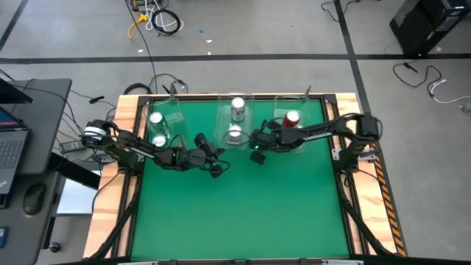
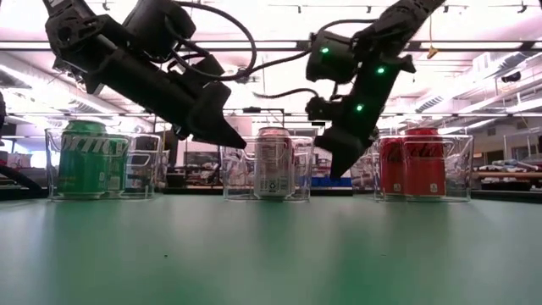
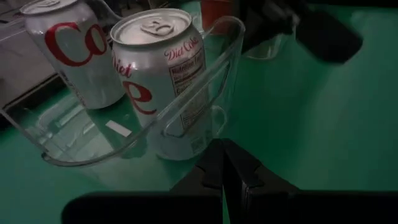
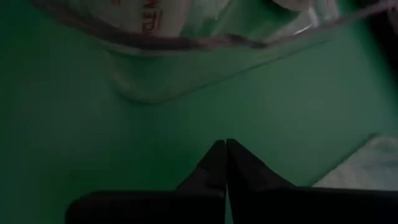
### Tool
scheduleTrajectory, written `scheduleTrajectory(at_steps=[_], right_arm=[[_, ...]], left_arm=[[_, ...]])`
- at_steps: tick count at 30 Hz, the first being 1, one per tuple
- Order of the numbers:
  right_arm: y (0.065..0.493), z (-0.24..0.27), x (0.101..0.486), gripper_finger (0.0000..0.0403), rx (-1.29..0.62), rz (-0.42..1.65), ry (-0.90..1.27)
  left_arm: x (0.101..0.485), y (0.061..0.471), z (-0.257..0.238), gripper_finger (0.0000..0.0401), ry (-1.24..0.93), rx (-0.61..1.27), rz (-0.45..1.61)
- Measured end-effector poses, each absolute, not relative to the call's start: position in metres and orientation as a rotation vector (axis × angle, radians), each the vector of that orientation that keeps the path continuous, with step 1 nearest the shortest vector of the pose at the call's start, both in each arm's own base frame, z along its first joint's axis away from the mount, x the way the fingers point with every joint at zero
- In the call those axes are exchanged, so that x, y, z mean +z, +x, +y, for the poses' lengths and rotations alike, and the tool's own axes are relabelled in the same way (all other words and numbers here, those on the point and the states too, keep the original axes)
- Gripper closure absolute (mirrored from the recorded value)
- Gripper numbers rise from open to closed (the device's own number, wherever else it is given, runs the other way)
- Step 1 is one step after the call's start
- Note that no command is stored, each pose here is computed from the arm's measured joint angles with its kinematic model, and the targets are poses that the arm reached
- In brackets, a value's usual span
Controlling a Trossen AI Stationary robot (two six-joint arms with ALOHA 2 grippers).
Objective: Sort soda cans
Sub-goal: Move the bottom transparent bin to the top middle of the table
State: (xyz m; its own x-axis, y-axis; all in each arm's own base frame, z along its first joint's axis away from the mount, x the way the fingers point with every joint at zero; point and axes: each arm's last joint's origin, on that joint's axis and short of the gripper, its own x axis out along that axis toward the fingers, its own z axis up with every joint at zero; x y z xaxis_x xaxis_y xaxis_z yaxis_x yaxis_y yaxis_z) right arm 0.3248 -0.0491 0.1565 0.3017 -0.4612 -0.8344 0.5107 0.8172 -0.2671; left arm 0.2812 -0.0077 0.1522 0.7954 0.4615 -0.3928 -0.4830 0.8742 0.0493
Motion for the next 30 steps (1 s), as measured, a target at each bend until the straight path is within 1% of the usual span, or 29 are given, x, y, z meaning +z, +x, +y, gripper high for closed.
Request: scheduleTrajectory(at_steps=[3,6,9,11,14,17,22,30], right_arm=[[0.309,-0.048,0.16,0.0403,-0.605,0.979,0.152],[0.297,-0.035,0.164,0.0403,-0.492,0.803,0.23],[0.291,-0.019,0.166,0.0403,-0.383,0.597,0.26],[0.289,-0.009,0.164,0.0403,-0.342,0.5,0.268],[0.293,0.0,0.159,0.0403,-0.35,0.403,0.27],[0.303,0.002,0.149,0.0403,-0.392,0.395,0.241],[0.318,-0.001,0.144,0.0403,-0.495,0.394,0.178],[0.315,-0.015,0.143,0.0403,-0.619,0.415,0.16]], left_arm=[[0.15,0.28,-0.009,0.0401,-0.051,0.486,0.434],[0.151,0.28,-0.014,0.0401,-0.053,0.436,0.437],[0.153,0.28,-0.019,0.0401,-0.044,0.385,0.431],[0.16,0.28,-0.021,0.0401,-0.054,0.359,0.406],[0.17,0.276,-0.021,0.0401,-0.067,0.321,0.388],[0.181,0.272,-0.022,0.0401,-0.064,0.283,0.362],[0.193,0.262,-0.021,0.0401,-0.066,0.278,0.37],[0.2,0.257,-0.021,0.0401,-0.084,0.282,0.373]])
